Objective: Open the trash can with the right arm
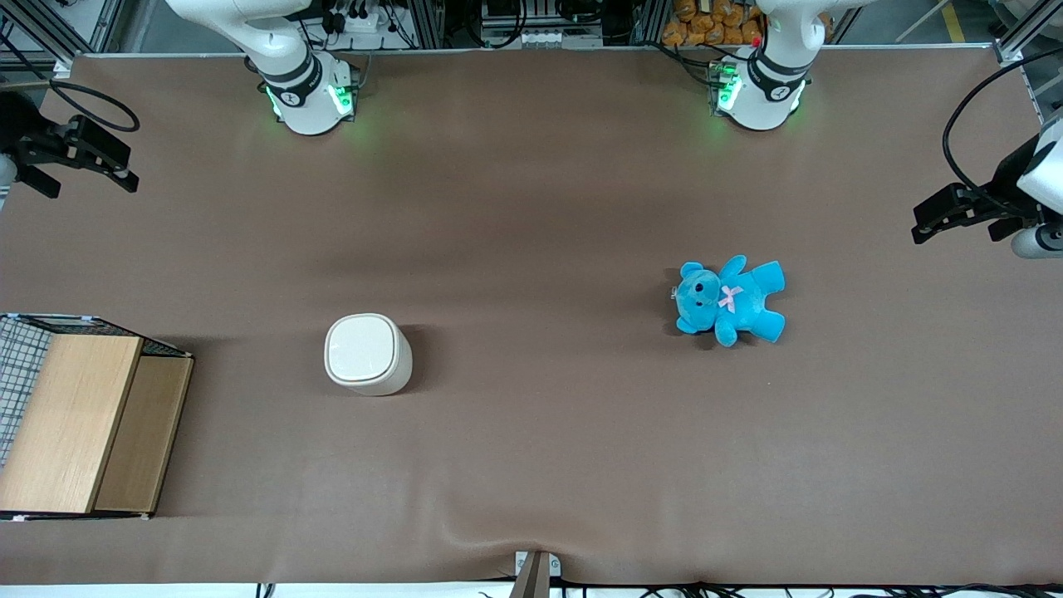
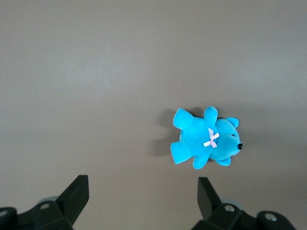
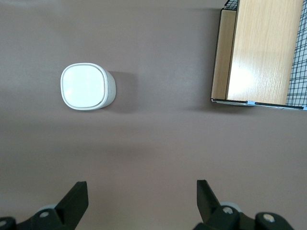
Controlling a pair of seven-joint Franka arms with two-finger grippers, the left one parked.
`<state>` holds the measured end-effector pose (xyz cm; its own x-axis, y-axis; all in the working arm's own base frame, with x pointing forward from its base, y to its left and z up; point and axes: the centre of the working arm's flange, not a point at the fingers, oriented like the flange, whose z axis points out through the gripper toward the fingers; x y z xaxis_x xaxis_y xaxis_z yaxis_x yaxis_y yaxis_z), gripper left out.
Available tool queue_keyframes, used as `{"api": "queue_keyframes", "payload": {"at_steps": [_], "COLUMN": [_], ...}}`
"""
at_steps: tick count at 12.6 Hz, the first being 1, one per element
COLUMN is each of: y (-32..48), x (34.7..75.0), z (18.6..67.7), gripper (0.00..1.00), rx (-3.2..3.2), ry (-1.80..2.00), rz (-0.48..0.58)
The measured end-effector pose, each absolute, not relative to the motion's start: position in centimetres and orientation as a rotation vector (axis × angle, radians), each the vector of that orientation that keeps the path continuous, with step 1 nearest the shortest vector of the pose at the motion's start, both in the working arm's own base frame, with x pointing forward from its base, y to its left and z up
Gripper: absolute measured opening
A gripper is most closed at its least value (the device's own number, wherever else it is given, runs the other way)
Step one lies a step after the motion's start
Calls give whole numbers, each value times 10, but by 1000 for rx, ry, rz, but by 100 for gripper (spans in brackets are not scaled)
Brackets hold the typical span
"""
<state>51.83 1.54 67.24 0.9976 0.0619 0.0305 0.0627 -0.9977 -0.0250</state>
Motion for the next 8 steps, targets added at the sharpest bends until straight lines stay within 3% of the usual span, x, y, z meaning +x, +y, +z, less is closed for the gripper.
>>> {"api": "queue_keyframes", "payload": {"at_steps": [8], "y": [33], "x": [519], "z": [667], "gripper": [100], "rx": [-3103], "ry": [-13], "rz": [-21]}}
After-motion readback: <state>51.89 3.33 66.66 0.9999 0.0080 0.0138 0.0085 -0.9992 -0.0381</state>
